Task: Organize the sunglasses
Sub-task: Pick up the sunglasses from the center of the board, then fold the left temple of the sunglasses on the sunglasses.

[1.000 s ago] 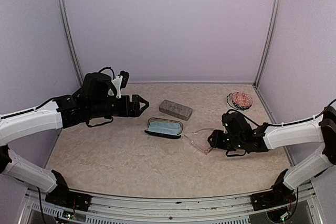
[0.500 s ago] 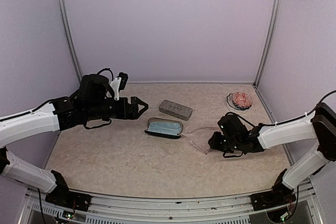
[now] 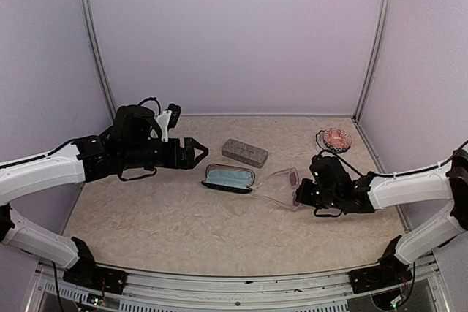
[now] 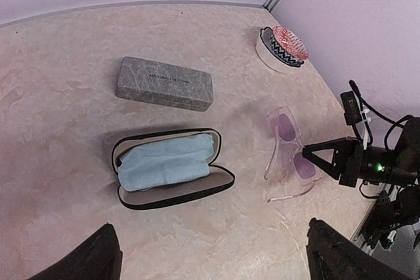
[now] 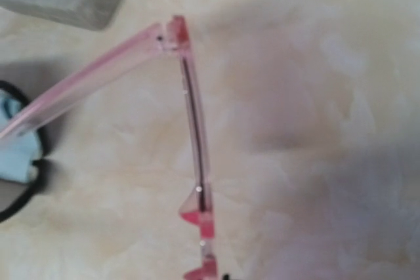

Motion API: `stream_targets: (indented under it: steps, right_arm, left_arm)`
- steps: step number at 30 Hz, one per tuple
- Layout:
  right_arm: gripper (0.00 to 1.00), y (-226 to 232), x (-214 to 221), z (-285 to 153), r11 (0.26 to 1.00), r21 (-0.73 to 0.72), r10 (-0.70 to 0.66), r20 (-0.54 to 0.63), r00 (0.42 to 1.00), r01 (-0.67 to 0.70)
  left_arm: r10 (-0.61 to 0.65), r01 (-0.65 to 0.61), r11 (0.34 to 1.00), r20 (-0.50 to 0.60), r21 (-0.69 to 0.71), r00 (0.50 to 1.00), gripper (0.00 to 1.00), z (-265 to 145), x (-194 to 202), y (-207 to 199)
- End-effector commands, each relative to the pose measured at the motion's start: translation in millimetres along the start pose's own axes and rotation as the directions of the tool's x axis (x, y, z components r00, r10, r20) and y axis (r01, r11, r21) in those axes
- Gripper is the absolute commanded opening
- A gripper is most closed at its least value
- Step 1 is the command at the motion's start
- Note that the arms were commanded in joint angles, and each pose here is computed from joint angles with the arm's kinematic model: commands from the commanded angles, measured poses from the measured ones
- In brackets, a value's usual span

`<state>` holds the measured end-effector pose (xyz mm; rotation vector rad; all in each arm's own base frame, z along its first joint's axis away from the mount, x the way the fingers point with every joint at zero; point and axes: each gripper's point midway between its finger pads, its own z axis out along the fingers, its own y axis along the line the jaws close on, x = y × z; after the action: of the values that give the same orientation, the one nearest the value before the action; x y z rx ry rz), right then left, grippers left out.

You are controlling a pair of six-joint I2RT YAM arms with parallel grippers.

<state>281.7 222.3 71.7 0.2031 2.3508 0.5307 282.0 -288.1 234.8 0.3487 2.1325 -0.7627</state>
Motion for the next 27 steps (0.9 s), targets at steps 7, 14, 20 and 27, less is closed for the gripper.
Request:
stream_targets:
  steps: [7, 14, 20, 27]
  right_arm:
    - [0.00, 59.8, -21.4, -37.0, 0.906, -0.275, -0.274, 0.201, 0.940, 0.323]
    - [0.00, 110.2, -17.2, -75.4, 0.698, -0.454, -0.400, 0.394, 0.827, 0.554]
    - [0.00, 138.3, -2.1, -98.8, 0.527, -0.570, -0.411, 0.479, 0.776, 0.630]
    - [0.00, 155.5, 8.2, -118.1, 0.424, -0.646, -0.385, 0.505, 0.772, 0.635]
  left_arm:
    - [0.000, 0.004, 0.970, -0.018, 0.241, 1.000, 0.94, 2.3, 5.1, -46.2]
    - [0.038, -0.010, 0.837, -0.039, 0.548, 0.999, 0.79, -7.2, 21.9, -108.6]
    - [0.061, -0.026, 0.694, -0.023, 0.720, 0.998, 0.25, -20.4, 26.9, -153.7]
    - [0.079, -0.009, 0.625, -0.053, 0.781, 0.995, 0.00, -12.3, 39.6, -176.1]
